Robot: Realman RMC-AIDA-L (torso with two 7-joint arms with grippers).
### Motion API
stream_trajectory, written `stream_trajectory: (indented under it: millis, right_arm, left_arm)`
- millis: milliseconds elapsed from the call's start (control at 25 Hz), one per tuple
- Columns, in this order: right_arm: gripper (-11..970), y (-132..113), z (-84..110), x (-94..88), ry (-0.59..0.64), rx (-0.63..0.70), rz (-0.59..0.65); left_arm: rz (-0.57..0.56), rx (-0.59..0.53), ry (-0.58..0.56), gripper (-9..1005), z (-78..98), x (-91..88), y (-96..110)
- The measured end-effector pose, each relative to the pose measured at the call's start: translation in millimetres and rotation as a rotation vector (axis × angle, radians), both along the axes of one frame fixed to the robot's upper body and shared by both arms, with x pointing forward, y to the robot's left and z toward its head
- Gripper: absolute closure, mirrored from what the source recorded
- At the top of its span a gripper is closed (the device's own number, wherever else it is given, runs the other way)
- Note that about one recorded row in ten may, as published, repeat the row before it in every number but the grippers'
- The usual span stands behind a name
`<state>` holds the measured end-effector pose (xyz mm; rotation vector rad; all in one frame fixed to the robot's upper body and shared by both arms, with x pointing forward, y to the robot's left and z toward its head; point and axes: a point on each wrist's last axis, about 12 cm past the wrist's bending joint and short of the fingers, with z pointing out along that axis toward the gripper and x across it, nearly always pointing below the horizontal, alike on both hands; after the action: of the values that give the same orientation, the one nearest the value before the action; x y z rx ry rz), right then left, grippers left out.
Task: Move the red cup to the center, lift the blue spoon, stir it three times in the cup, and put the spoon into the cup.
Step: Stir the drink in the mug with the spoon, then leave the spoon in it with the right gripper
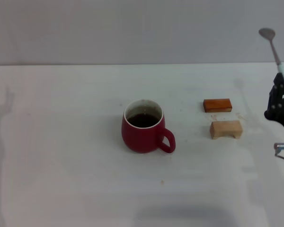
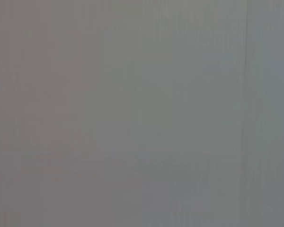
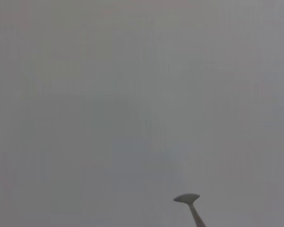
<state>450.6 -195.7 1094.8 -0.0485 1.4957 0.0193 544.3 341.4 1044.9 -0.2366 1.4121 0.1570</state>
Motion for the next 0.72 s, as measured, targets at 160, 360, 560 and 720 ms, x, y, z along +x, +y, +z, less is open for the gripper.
stream_trajectory:
  millis: [160,360,560,720]
  right_arm:
    - [801,3.5,13.5,0.2,-0.007,0.026,0.015]
    - [801,10.0,31.5,4.0,-0.006,0.050,0.077]
    - [801,20.9,53.0,5.2,-0.007,0.001,0.150]
    - [801,25.8,68.8,5.5,0.003,-0.032,0.187]
  left_arm:
    - [0.006,-0.004,-0.001,137,0.0,-0.2,0.9]
    - [0.012,-0.003,0.004,137,-1.3,-2.1,2.6]
    - [0.023,-0.003,0.010,137,-2.8,-4.3,5.4]
    - [0.035,-0.005,0.011,137,-3.2,-5.3,7.8]
